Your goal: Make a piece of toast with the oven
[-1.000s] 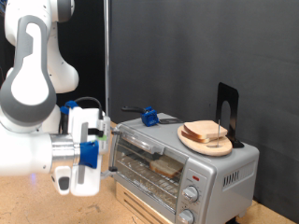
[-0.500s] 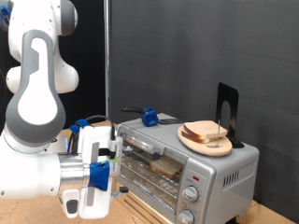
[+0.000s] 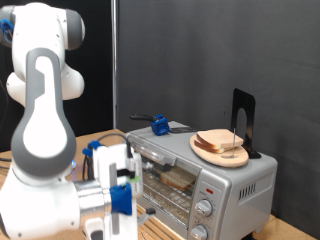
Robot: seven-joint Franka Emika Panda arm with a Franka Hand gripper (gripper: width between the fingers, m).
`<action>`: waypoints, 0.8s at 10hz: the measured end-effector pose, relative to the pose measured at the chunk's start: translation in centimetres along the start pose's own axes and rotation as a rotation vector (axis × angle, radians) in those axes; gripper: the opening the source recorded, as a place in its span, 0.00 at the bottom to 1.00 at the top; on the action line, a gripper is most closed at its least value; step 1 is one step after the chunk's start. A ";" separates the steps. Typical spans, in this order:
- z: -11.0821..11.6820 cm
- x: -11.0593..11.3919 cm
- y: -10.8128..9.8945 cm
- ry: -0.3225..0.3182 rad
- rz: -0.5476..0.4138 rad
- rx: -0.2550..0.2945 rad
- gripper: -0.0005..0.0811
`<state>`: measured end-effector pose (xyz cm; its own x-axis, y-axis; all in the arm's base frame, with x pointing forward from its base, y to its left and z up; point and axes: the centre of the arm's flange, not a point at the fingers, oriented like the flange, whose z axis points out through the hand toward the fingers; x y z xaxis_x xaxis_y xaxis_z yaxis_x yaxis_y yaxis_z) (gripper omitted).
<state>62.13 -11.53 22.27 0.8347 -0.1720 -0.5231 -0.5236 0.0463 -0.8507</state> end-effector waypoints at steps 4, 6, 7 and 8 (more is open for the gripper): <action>1.9 5.1 2.3 -0.023 0.121 0.010 1.00; 2.3 6.7 3.1 -0.024 0.119 0.003 1.00; 2.5 7.3 3.3 -0.024 0.100 -0.002 1.00; 2.7 7.7 3.5 -0.017 0.074 -0.009 1.00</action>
<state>67.24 -10.05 15.14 0.7967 -0.1513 -0.5851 -0.5851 0.0497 -0.8095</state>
